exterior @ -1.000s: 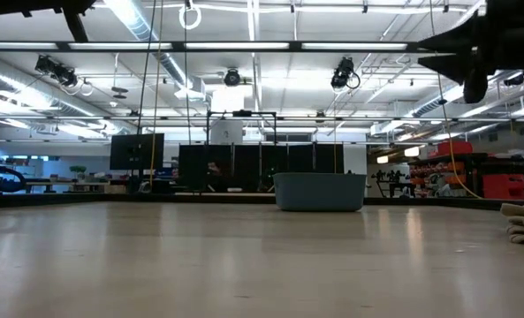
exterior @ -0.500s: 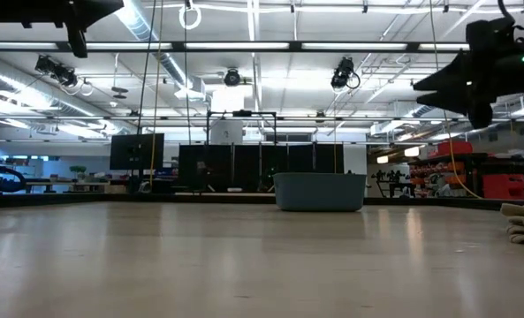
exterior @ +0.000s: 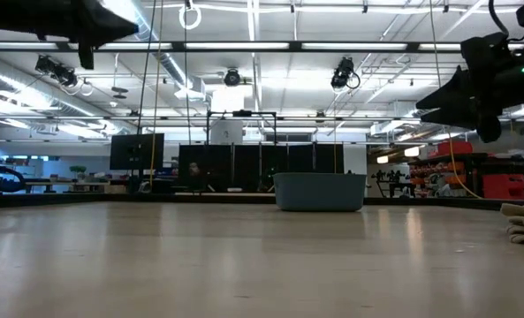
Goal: Pick and placing Produce into tupperware
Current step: Return to Home Position
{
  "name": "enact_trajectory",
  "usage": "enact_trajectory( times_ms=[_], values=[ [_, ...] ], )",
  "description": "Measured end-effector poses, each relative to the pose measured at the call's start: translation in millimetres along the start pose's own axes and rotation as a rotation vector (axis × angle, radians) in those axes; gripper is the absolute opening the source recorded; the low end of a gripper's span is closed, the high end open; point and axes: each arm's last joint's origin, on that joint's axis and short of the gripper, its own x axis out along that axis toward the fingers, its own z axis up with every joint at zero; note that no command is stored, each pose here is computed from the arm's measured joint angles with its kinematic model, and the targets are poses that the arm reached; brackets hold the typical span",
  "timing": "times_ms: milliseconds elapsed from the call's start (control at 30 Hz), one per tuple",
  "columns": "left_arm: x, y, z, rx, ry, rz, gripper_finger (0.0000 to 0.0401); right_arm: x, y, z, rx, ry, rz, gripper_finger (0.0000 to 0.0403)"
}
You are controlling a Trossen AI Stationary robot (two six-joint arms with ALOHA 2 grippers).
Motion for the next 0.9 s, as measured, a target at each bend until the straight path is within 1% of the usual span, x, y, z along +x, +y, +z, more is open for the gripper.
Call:
enact_trajectory(
  times_ms=[133, 200, 267, 400, 567, 667, 900],
  values=[
    [11.6, 6.5, -8.2, 0.042, 0.064, 0.101, 0.0014, 0.0, 0.0, 0.0, -0.008, 0.000, 0.000, 0.0176],
    [15.1, 8.0, -11.1, 0.066, 0.092, 0.113, 0.0008, 0.0, 0.0, 0.0, -0.008, 0.000, 0.000, 0.0176],
    [16.0, 8.8, -13.3, 0.066, 0.115, 0.119, 0.0005, 0.0, 0.0, 0.0, -0.009, 0.000, 0.000, 0.0176],
    [14.4, 10.7, -19.5, 0.028, 0.179, 0.139, 0.0008, 0.0, 0.0, 0.0, -0.009, 0.000, 0.000, 0.0176],
    [13.4, 12.4, -24.1, -0.052, 0.222, 0.165, 0.0033, 0.0, 0.0, 0.0, -0.009, 0.000, 0.000, 0.0176],
    [13.4, 12.4, -24.2, -0.100, 0.219, 0.170, 0.0044, 0.0, 0.0, 0.0, -0.010, 0.000, 0.000, 0.0176],
    [13.4, 12.5, -24.2, -0.097, 0.218, 0.170, 0.0054, 0.0, 0.0, 0.0, -0.011, 0.000, 0.000, 0.0176]
  ],
)
